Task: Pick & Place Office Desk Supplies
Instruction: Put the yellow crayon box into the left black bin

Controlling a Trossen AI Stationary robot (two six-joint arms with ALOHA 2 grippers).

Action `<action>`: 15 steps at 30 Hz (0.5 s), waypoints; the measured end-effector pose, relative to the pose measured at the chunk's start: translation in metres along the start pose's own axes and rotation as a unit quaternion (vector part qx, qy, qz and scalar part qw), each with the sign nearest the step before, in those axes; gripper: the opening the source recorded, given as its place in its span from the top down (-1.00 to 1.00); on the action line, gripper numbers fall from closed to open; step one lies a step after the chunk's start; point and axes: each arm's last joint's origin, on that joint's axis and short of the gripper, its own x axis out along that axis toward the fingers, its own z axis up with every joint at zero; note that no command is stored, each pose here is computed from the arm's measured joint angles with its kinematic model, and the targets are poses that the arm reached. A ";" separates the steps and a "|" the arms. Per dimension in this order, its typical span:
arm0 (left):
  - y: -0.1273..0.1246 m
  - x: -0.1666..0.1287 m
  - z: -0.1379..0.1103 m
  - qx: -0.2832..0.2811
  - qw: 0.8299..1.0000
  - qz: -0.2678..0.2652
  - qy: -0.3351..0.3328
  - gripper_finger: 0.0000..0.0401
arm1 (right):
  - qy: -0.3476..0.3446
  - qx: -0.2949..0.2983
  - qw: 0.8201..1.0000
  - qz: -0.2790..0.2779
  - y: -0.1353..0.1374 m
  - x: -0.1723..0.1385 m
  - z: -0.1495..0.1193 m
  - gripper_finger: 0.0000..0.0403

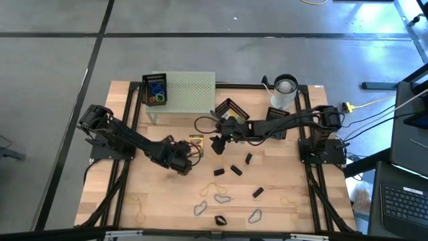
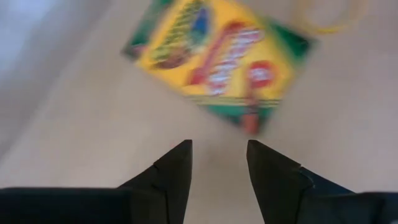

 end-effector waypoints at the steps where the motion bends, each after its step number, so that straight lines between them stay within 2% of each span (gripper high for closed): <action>1: 0.002 0.000 0.000 -0.009 1.000 0.016 -0.010 0.27 | -0.001 0.001 1.000 0.002 0.000 0.004 -0.002 -0.09; 4: 0.005 0.004 -0.001 -0.036 0.998 0.040 -0.042 0.28 | 0.009 0.001 1.000 0.012 0.000 0.013 -0.008 -0.08; 8: 0.010 0.012 -0.001 -0.053 0.997 0.035 -0.036 0.27 | 0.012 0.002 0.999 0.030 0.001 0.023 -0.013 -0.05; 15: 0.014 0.027 -0.006 -0.072 0.997 -0.006 -0.022 0.14 | 0.009 0.001 1.000 0.007 -0.004 0.032 -0.018 -0.01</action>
